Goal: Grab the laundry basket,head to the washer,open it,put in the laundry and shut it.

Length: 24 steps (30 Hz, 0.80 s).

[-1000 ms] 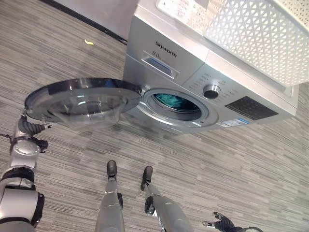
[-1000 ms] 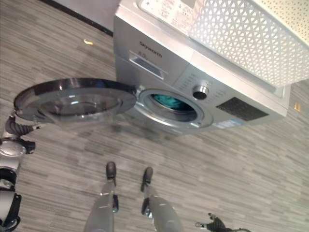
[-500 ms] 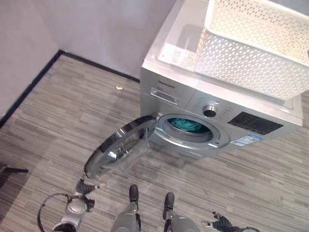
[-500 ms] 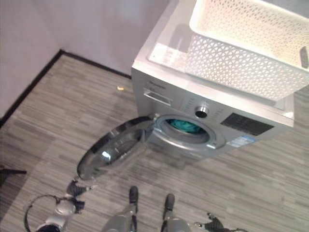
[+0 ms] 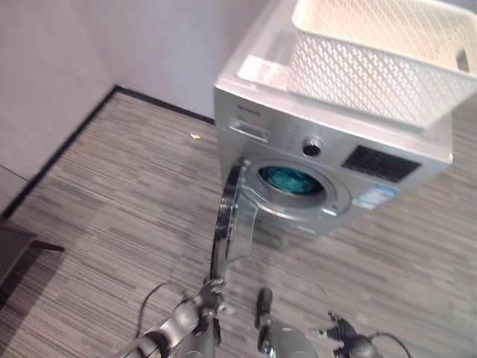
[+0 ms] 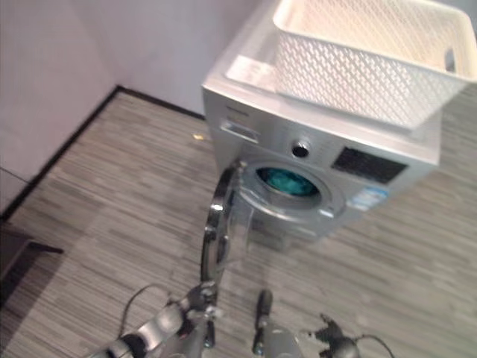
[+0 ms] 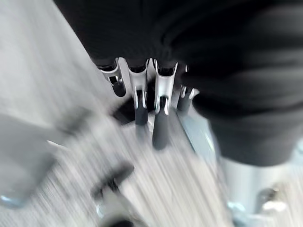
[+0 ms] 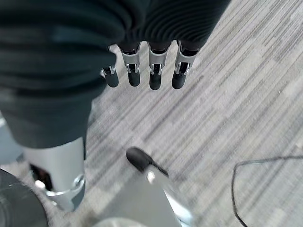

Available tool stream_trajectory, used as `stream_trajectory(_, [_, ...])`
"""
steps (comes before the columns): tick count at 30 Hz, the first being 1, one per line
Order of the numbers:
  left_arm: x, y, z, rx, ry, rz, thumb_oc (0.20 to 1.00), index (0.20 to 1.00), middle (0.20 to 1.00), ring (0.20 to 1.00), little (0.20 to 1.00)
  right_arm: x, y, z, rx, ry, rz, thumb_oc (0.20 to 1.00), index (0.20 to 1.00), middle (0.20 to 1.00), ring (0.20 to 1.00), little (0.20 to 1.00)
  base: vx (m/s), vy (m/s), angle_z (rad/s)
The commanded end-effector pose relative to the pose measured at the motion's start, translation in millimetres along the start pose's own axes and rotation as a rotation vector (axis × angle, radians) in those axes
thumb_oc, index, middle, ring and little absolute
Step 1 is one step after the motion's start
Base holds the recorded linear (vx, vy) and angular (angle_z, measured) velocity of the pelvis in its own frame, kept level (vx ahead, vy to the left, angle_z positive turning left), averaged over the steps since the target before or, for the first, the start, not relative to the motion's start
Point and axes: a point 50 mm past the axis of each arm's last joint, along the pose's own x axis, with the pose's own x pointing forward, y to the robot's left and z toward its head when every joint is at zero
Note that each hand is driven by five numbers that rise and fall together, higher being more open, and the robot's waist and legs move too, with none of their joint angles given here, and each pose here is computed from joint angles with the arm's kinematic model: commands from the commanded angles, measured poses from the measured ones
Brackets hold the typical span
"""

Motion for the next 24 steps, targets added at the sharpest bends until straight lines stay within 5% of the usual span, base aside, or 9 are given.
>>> stream_trajectory(1, [1.3, -15.2, 188.1, -0.053, -0.611, -0.060, 1.000, 1.000, 1.000, 1.000, 1.000, -0.5, -12.7, 0.6, 0.035, -0.016, -0.054, 1.000, 1.000, 1.000, 1.000, 1.000, -0.05, 0.008, -1.16])
stream_trajectory(4, [-34.3, -56.1, 255.4, 0.015, -0.874, -0.266, 1.000, 1.000, 1.000, 1.000, 1.000, -2.0, -10.4, 4.0, 0.004, -0.054, -0.023, 1.000, 1.000, 1.000, 1.000, 1.000, 0.02, 0.039, -0.56])
stream_trajectory(6, [-49.0, -55.2, 273.2, 0.015, -0.971, -0.309, 1.000, 1.000, 1.000, 1.000, 1.000, -4.5, -9.8, -0.8, -0.021, -0.055, -0.005, 1.000, 1.000, 1.000, 1.000, 1.000, 0.03, 0.044, -0.82])
stream_trajectory(11, [-39.6, -45.4, 256.8, 0.061, -0.925, -0.296, 1.000, 1.000, 1.000, 1.000, 1.000, -17.3, -9.0, -44.6, -0.096, 0.080, 0.021, 1.000, 1.000, 1.000, 1.000, 1.000, 0.05, 0.033, -0.64])
stream_trajectory(14, [-16.3, -27.0, 214.5, 0.080, -0.769, -0.216, 1.000, 1.000, 1.000, 1.000, 1.000, -28.0, -10.4, -73.4, -0.116, 0.180, 0.021, 1.000, 1.000, 1.000, 1.000, 1.000, 0.08, 0.040, 0.15])
stream_trajectory(15, [3.3, -5.9, 153.5, 0.063, -0.555, -0.134, 1.000, 1.000, 1.000, 1.000, 1.000, -35.7, -6.8, -90.5, -0.088, 0.245, 0.027, 1.000, 1.000, 1.000, 1.000, 1.000, 0.06, 0.027, 0.25])
stream_trajectory(18, [9.6, 11.6, 98.9, -0.007, -0.375, -0.072, 1.000, 1.000, 1.000, 1.000, 1.000, -39.2, -5.0, -97.8, -0.060, 0.275, 0.025, 1.000, 1.000, 1.000, 1.000, 1.000, 0.05, 0.021, 0.17])
stream_trajectory(20, [8.4, 30.4, 39.9, -0.120, -0.166, 0.021, 1.000, 1.000, 1.000, 1.000, 1.000, -38.5, -4.0, -97.0, -0.017, 0.280, 0.018, 1.000, 1.000, 1.000, 1.000, 1.000, 0.03, 0.041, 0.23])
stream_trajectory(24, [-12.5, 60.7, -47.2, 0.055, 0.158, 0.125, 1.000, 1.000, 1.000, 1.000, 1.000, -33.4, -12.0, -88.2, 0.049, 0.253, -0.004, 1.000, 1.000, 1.000, 1.000, 1.000, 0.03, 0.067, 0.14])
